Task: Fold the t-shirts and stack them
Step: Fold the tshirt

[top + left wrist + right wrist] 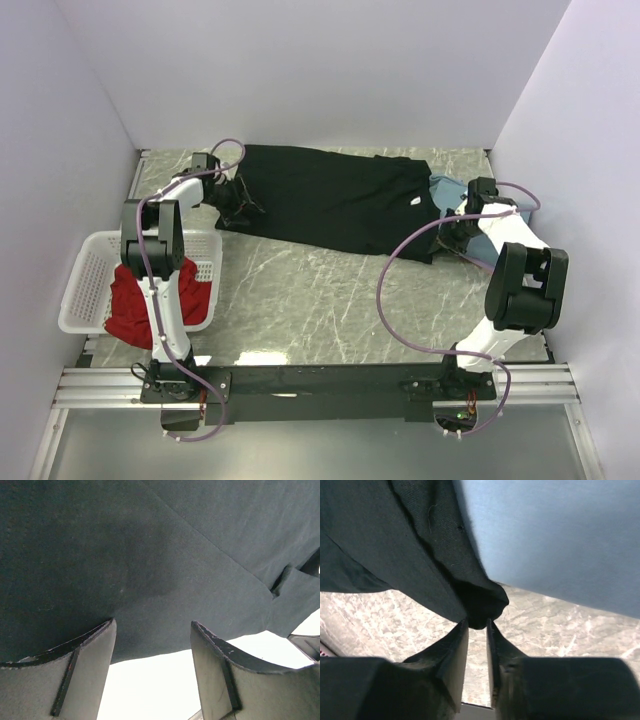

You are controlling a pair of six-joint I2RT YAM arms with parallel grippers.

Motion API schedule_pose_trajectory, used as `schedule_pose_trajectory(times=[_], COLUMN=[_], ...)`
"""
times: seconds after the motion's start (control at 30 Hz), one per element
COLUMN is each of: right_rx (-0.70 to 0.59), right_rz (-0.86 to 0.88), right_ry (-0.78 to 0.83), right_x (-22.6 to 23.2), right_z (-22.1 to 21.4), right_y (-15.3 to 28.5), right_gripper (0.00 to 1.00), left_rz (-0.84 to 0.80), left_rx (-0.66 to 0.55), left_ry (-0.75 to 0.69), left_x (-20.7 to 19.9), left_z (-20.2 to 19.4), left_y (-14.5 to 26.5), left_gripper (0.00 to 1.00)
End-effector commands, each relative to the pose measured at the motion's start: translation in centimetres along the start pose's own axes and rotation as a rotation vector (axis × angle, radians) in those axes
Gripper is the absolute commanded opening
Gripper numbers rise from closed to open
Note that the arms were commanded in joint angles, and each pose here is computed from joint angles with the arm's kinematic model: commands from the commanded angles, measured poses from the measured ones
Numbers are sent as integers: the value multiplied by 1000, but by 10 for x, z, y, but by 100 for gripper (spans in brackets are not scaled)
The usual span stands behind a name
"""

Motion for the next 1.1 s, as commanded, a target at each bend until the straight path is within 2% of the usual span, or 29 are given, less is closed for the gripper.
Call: schedule_pose_trajectory(times=[0.0,0.23,0.53,0.67,0.87,1.0,1.07], right_rx=[11,44,21,-45,-39,-15,0], right_rz=[47,82,-7,-37,-69,-21,2], right_ry=[42,75,98,131,159,157,155], right_x=[10,22,15,15,8,15,19], right_z=[-6,-11,2,12,14,13,13], right_y=[-4,-14,-18,-3,-5,-11,-15], right_gripper=[31,33,26,34,43,41,33], left_rz=[135,144,164,172,168,167,169], left_rx=[19,26,21,19,11,12,18], left_ry=[-55,-77,-78,-85,-86,-80,-76], left_x=[39,41,45,45,43,43,45], left_z=[-2,-3,-4,-2,-1,-3,-6], left_y=[-8,-7,-4,-1,1,1,0], left_gripper=[69,69,69,69,69,69,69])
Point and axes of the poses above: each gripper's point midway between its finger pads, its own y axis back along the fingers, its own x axis along the line the jaws close on, z = x × y, the point moved 2 cm from there along y, back along the fingers, and after that the axes turned 11 degrees about -y, right-handed, at the moved point
